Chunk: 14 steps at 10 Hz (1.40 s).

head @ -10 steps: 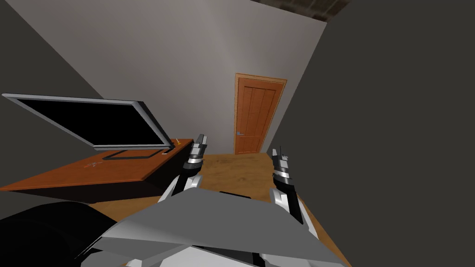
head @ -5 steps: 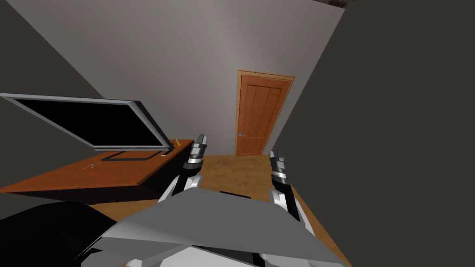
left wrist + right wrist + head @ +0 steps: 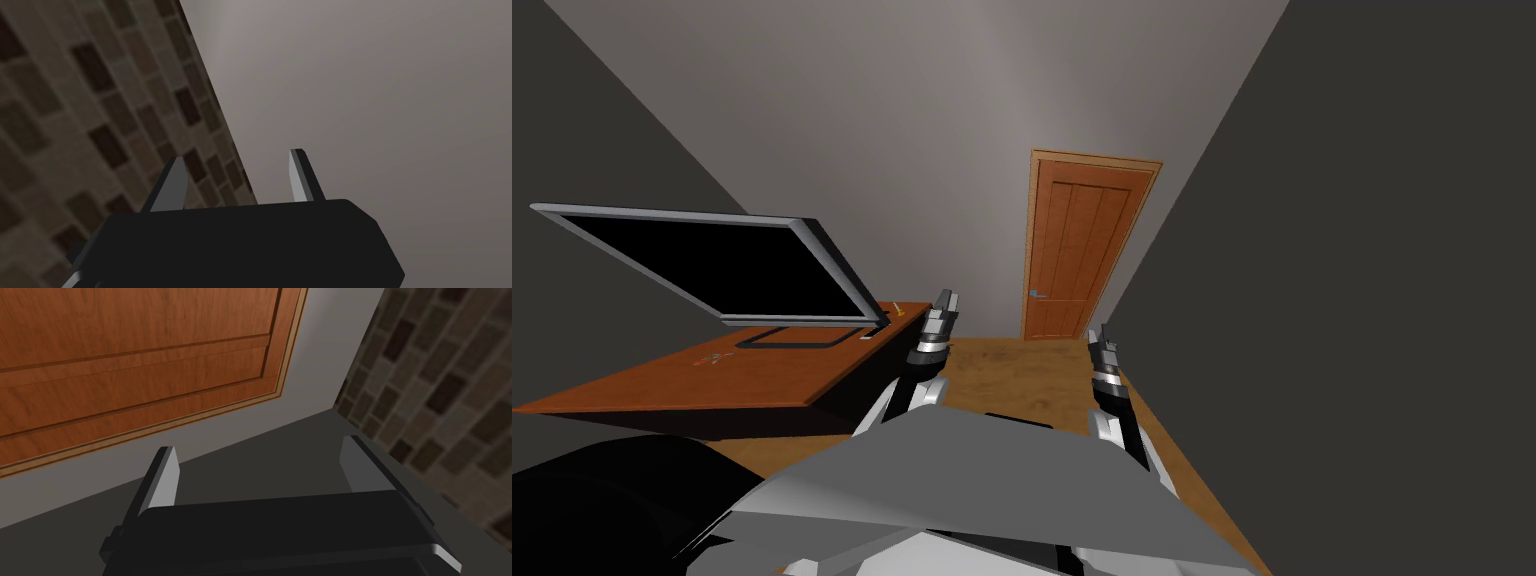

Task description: Pull the door open

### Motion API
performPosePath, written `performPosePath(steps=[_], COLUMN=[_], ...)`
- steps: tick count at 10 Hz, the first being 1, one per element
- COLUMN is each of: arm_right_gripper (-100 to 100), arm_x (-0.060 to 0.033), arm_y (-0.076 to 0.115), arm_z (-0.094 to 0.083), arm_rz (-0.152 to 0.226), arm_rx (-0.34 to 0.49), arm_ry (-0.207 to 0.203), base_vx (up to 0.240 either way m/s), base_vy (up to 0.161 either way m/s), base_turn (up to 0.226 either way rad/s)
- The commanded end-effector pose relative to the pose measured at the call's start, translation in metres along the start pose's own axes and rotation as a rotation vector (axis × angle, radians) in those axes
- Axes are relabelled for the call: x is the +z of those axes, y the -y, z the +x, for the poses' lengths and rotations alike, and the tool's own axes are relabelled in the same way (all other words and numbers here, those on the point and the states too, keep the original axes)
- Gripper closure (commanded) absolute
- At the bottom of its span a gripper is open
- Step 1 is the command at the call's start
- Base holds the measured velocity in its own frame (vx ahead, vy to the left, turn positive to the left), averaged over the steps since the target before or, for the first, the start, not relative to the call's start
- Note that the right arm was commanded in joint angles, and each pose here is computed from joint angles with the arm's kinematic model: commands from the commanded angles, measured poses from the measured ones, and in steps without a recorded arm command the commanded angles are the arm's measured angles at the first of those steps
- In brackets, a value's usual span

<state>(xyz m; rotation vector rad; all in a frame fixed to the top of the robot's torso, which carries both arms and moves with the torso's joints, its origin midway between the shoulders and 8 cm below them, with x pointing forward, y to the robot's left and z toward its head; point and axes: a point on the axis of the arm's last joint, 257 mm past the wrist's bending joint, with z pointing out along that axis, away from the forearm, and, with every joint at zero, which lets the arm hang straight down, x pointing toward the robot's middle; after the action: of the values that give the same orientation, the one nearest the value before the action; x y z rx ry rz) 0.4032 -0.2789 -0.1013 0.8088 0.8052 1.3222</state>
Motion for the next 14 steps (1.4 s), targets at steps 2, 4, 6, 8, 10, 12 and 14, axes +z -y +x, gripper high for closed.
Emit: performPosePath(steps=[2, 4, 6, 8, 10, 12, 14], arm_right_gripper=[-100, -100, -100, -100, -100, -100, -100], arm_x=[-0.0057, -0.0104, -0.0157, -0.0214, -0.0276, -0.0343, -0.0413], arm_y=[0.018, 0.033, 0.048, 0.062, 0.077, 0.091, 0.105], arm_z=[0.000, 0.000, 0.000, 0.000, -0.001, -0.003, -0.005], arm_rz=[0.029, 0.052, 0.077, 0.102, 0.127, 0.153, 0.179], arm_rx=[0.018, 0.031, 0.044, 0.055, 0.065, 0.075, 0.082], arm_ry=[-0.008, -0.014, -0.019, -0.023, -0.026, -0.029, -0.030], base_vx=[0.097, 0.101, 0.107, 0.103, 0.109, 0.108, 0.104], base_vy=[0.041, 0.055, 0.041, 0.031, 0.059, 0.036, 0.040], base_turn=[0.060, 0.050, 0.063, 0.060, 0.064, 0.059, 0.064])
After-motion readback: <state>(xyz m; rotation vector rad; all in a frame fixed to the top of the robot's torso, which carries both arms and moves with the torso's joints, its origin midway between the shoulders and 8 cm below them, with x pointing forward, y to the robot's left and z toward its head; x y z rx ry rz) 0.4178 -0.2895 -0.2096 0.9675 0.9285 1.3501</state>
